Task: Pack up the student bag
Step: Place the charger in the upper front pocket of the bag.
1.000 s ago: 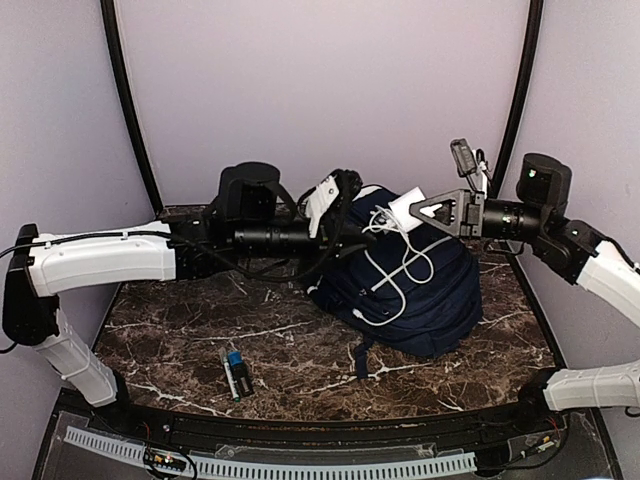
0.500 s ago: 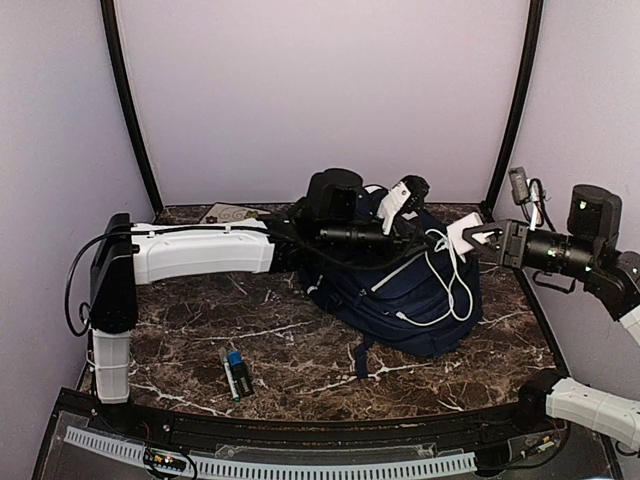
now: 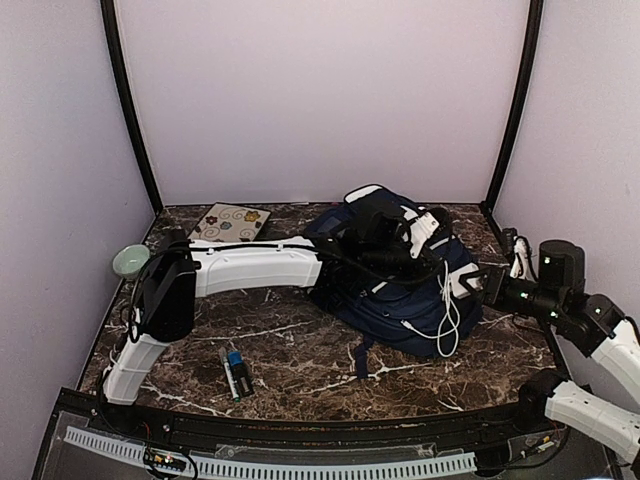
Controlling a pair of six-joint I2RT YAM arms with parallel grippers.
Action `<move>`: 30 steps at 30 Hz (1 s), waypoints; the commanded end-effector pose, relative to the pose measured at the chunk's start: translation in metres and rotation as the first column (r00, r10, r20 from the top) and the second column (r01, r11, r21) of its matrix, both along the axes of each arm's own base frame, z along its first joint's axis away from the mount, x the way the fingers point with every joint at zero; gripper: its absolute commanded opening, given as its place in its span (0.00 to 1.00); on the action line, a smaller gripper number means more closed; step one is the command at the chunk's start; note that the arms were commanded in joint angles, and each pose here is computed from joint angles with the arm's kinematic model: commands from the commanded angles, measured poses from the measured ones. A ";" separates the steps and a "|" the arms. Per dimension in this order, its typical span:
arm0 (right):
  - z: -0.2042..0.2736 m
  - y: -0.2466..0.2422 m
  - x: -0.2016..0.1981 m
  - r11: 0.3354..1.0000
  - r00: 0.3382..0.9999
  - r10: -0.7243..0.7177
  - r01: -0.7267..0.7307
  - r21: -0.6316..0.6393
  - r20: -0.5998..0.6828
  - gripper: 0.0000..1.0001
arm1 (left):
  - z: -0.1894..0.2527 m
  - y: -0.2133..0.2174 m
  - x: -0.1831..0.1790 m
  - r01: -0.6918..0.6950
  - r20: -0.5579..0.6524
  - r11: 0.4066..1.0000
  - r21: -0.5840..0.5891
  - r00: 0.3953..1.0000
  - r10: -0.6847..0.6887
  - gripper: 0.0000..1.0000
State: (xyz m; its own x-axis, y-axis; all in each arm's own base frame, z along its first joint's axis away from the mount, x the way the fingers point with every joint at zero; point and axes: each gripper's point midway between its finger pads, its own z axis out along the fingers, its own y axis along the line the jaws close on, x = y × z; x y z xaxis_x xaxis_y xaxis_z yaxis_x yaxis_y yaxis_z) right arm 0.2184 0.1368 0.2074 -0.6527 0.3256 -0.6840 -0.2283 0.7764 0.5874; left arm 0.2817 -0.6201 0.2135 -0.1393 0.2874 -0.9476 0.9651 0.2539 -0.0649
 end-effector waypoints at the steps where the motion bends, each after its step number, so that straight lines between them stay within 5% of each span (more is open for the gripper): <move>1: -0.001 -0.004 0.015 0.980 0.993 -0.111 0.105 0.166 0.028 0.00 | 0.005 0.018 0.008 -0.062 0.101 0.985 0.159 0.994 0.046 0.46; 4: -0.007 -0.003 0.019 0.971 0.992 -0.125 0.116 0.208 0.032 0.00 | 0.000 0.032 -0.010 0.016 0.094 0.957 0.290 0.995 -0.045 0.67; 9: -0.015 -0.001 0.028 0.964 0.992 -0.121 0.112 0.239 0.023 0.00 | 0.018 0.068 -0.041 0.117 0.063 0.907 0.404 0.986 -0.155 0.84; 13: -0.014 0.002 0.035 0.954 0.995 -0.095 0.086 0.286 0.018 0.00 | 0.027 0.094 -0.050 0.117 0.078 0.890 0.441 0.983 -0.168 0.90; 20: -0.015 0.009 0.036 0.938 0.999 -0.043 0.036 0.345 0.014 0.00 | -0.011 0.101 -0.018 -0.090 0.276 0.864 0.495 0.959 -0.058 0.90; 30: -0.018 0.010 0.039 0.938 1.000 -0.030 0.026 0.346 0.008 0.00 | -0.017 0.061 -0.020 -0.130 0.485 0.921 0.368 0.872 -0.071 0.96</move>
State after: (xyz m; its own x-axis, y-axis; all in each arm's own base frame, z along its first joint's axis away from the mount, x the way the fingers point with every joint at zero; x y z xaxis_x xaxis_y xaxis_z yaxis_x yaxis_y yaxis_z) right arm 0.2524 0.1443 0.1753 -0.6593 0.5508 -0.5117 -0.1614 0.5611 0.8119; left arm 0.2480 -0.5383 0.1696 0.1839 0.7162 -0.6733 0.9118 0.1315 0.3889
